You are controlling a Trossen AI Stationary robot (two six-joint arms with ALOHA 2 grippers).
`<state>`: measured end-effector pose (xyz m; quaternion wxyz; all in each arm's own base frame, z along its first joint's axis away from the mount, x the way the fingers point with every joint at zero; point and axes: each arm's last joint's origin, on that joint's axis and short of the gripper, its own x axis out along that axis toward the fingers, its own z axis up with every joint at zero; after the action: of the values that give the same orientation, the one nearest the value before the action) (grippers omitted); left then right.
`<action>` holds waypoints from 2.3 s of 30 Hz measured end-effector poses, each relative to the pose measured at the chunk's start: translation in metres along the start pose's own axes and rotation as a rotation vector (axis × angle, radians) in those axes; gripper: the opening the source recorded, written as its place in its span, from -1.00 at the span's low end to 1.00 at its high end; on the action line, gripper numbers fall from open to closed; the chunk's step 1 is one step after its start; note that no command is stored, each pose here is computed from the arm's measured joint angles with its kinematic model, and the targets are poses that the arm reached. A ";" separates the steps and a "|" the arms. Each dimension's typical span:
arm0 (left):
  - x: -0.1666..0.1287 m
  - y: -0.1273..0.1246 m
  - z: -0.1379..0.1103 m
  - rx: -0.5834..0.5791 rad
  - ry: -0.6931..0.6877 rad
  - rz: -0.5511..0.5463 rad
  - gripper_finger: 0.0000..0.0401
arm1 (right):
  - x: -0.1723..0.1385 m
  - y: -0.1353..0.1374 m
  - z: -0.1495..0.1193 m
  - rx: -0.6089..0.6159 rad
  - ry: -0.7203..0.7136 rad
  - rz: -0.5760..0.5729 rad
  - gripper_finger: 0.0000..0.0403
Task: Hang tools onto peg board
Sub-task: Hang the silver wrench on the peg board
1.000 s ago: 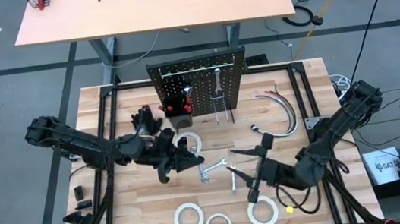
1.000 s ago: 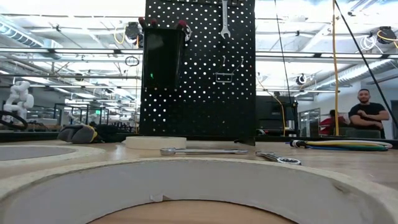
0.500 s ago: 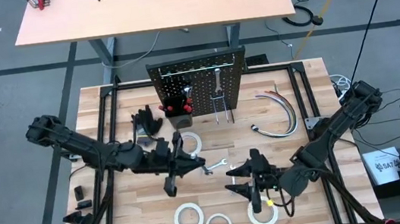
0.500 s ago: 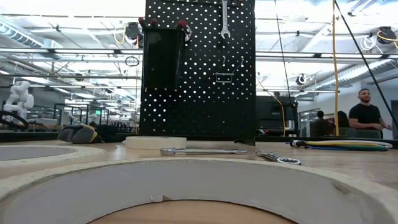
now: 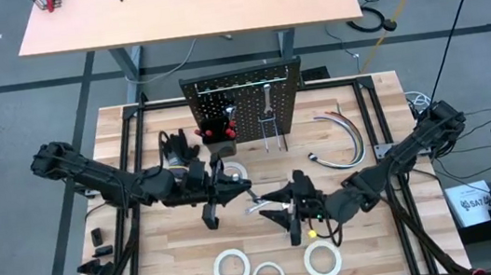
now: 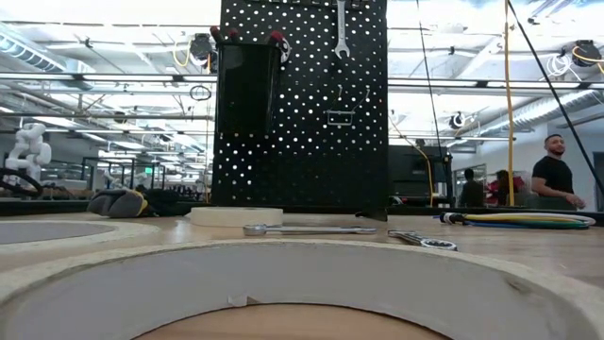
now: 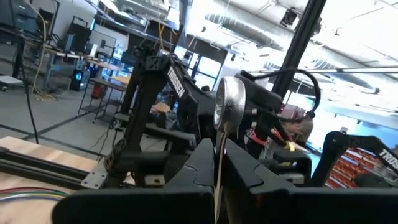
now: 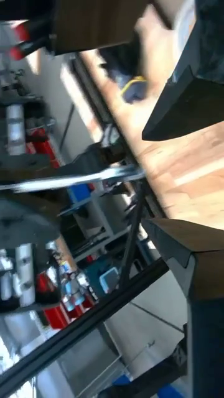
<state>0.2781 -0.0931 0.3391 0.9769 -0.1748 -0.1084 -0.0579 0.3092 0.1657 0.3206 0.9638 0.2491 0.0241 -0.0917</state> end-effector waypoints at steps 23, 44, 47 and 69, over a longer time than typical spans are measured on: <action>0.001 0.005 0.000 -0.014 0.009 0.017 -0.97 | 0.015 -0.015 0.012 -0.122 -0.004 0.015 -0.03; 0.000 0.003 0.000 0.036 0.011 -0.013 -0.76 | 0.021 -0.019 0.022 -0.139 -0.056 0.051 -0.96; 0.000 0.000 -0.002 0.103 0.023 -0.018 -0.59 | 0.023 -0.020 0.025 -0.152 -0.070 0.054 -0.97; -0.060 0.003 0.027 0.056 0.230 0.150 -0.37 | 0.002 -0.151 0.029 0.141 -0.388 0.095 -0.97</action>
<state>0.2153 -0.0765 0.3496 0.9890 -0.1472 0.0158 -0.0012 0.2830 0.0217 0.2737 0.9338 0.2946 -0.1800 -0.0941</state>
